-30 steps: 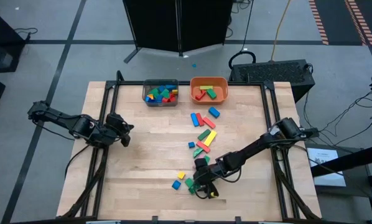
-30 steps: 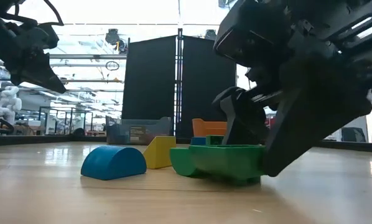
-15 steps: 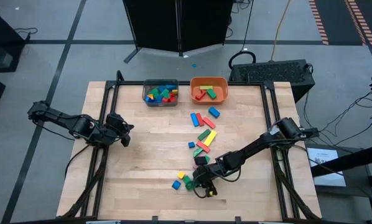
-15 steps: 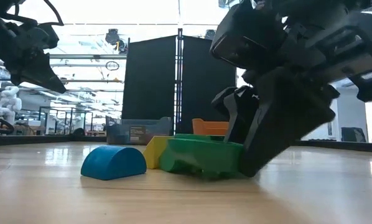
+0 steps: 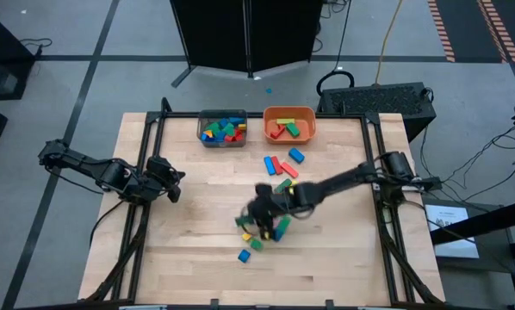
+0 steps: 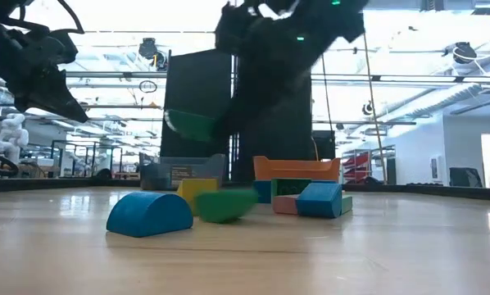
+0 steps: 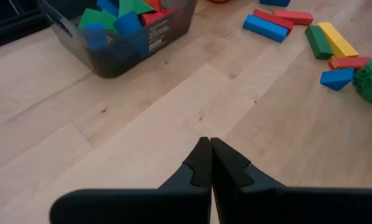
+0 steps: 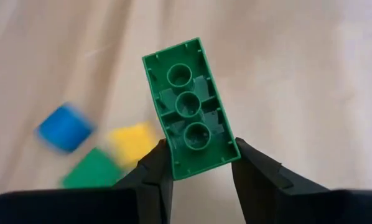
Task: Sort blocks by size
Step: Put the small green game piece into the black bin, then put the small yellow block into the black bin
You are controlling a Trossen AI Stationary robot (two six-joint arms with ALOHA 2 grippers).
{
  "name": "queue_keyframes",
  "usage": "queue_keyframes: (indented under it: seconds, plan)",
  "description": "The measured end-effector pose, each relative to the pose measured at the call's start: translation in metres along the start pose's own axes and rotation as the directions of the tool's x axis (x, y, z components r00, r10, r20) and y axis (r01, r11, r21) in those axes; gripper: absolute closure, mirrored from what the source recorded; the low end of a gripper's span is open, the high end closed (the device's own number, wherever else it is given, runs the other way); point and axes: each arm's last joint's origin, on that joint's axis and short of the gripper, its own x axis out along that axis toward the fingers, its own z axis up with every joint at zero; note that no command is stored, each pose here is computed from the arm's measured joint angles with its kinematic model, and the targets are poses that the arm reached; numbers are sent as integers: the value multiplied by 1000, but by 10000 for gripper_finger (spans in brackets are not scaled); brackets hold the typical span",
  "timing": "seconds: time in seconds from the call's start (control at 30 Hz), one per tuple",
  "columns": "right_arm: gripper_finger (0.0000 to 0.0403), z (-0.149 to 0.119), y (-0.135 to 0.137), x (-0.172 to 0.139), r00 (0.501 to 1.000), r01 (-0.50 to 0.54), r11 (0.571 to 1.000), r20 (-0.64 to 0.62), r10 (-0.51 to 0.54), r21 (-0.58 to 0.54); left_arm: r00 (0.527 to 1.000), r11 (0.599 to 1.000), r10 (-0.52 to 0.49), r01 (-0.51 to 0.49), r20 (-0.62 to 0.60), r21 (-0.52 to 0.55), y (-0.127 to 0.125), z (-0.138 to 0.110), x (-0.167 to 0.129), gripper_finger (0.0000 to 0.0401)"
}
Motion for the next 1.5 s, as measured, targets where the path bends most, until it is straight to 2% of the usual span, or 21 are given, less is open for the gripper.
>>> queue_keyframes:
  seconds: [0.07, 0.17, 0.27, 0.4, 0.57, 0.6, 0.8, 0.93, 1.17, 1.27, 1.33, 1.4, 1.5]
  plan:
    - [288, 15, -21, -4, 998, 48, 999, 36, -48, 4, 1000, 1000, 2, -2, 3, 0, 0, 0, 0, 401]
    - [288, 43, -58, -17, 982, 133, 988, 126, -141, 75, 1000, 1000, 8, -8, 10, 0, 0, 0, 0, 401]
    - [288, 67, -104, -35, 942, 242, 956, 197, -273, 168, 1000, 1000, 12, -12, 15, 0, 0, 0, 0, 401]
    - [288, 88, -164, -63, 843, 395, 868, 258, -473, 301, 1000, 1000, 19, -19, 25, 0, 1, 1, 0, 401]
    - [288, 88, -230, -85, 763, 424, 761, 258, -592, 492, 999, 1000, 19, -19, 26, 0, 1, 1, 0, 401]
    - [288, 85, -240, -85, 762, 423, 746, 244, -600, 514, 999, 1000, 19, -19, 25, 0, 1, 1, 0, 401]
    - [288, 74, -275, -61, 824, 317, 762, 233, -516, 565, 999, 1000, 28, -28, 31, 2, 0, 1, 0, 401]
    - [280, 72, -284, -37, 850, 327, 791, 204, -485, 517, 999, 1000, 30, -30, 31, 3, 0, 1, 1, 401]
    - [140, 81, -292, -30, 877, 347, 788, 120, -464, 509, 999, 1000, 30, -30, 31, 3, 0, 1, 1, 401]
    - [110, 82, -291, -33, 892, 344, 803, 99, -442, 487, 999, 1000, 30, -30, 31, 3, 0, 1, 1, 401]
    - [108, 87, -285, -41, 931, 266, 842, 101, -350, 470, 999, 1000, 30, -30, 31, 3, 0, 1, 1, 401]
    - [116, 95, -272, -50, 972, 137, 882, 109, -207, 451, 999, 1000, 30, -30, 31, 3, 0, 1, 1, 401]
    - [135, 108, -230, -60, 991, -117, 915, 109, 81, 387, 999, 1000, 30, -30, 31, 3, 0, 1, 1, 401]
